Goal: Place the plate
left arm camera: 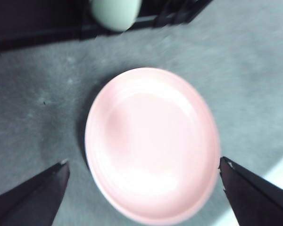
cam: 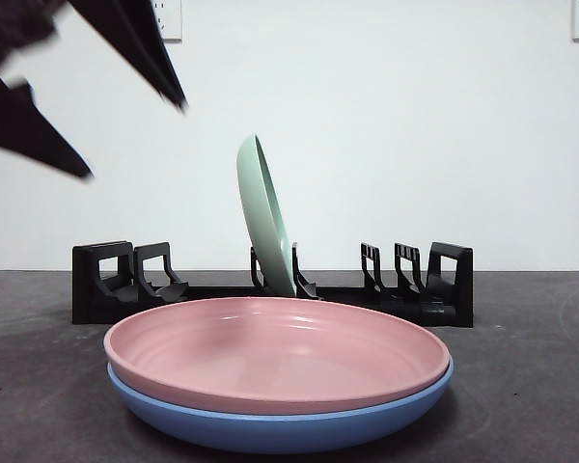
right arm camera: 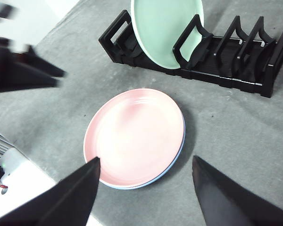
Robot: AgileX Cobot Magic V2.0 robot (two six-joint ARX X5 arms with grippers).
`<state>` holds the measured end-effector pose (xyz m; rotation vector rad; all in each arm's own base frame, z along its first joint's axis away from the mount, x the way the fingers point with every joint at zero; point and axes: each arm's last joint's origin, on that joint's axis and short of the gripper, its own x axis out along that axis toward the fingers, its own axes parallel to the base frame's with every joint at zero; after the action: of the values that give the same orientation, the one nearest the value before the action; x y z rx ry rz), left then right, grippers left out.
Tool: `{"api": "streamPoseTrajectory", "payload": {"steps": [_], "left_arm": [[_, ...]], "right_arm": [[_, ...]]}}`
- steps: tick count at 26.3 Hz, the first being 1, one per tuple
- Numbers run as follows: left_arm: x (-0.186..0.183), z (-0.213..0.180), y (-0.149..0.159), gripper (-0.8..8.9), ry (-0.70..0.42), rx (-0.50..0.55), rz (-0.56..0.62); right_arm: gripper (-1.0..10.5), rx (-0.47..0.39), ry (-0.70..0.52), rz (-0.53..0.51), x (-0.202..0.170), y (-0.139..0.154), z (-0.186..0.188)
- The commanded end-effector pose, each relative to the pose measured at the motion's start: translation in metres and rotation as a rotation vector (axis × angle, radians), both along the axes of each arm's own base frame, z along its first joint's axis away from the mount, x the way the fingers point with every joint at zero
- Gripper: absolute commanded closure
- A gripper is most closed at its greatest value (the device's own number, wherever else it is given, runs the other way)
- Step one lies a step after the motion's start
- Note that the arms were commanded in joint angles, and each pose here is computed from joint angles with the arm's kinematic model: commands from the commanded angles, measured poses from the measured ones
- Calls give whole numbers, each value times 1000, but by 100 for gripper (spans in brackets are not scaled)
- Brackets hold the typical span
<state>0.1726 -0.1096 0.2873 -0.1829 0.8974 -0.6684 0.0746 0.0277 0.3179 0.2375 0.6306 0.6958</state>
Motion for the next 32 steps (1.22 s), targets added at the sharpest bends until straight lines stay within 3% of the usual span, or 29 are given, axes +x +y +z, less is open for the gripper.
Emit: {"api": "streamPoseTrajectory", "payload": {"steps": [1,4,8,14,23,32], "left_arm": [[-23,23,12,310,-91,-20,-36],[-55,37,30,310,-195,-16,-81],[-91,46,52,310,-316,1,-135],[-118,53,67,310,-408,-54,-120],[-144,56,83,314,-439,-152,-66],[-161,68,93,316,-442,-172,-53]], "right_arm": [[638,3,-14,5,1,0,2],[638,25,0,-8,3,1,3],[638,161,47,84,19,7,8],[637,178,47,138,46,19,12],[637,148,109,255,113,66,28],[608,41,234,235,197,126,37]]}}
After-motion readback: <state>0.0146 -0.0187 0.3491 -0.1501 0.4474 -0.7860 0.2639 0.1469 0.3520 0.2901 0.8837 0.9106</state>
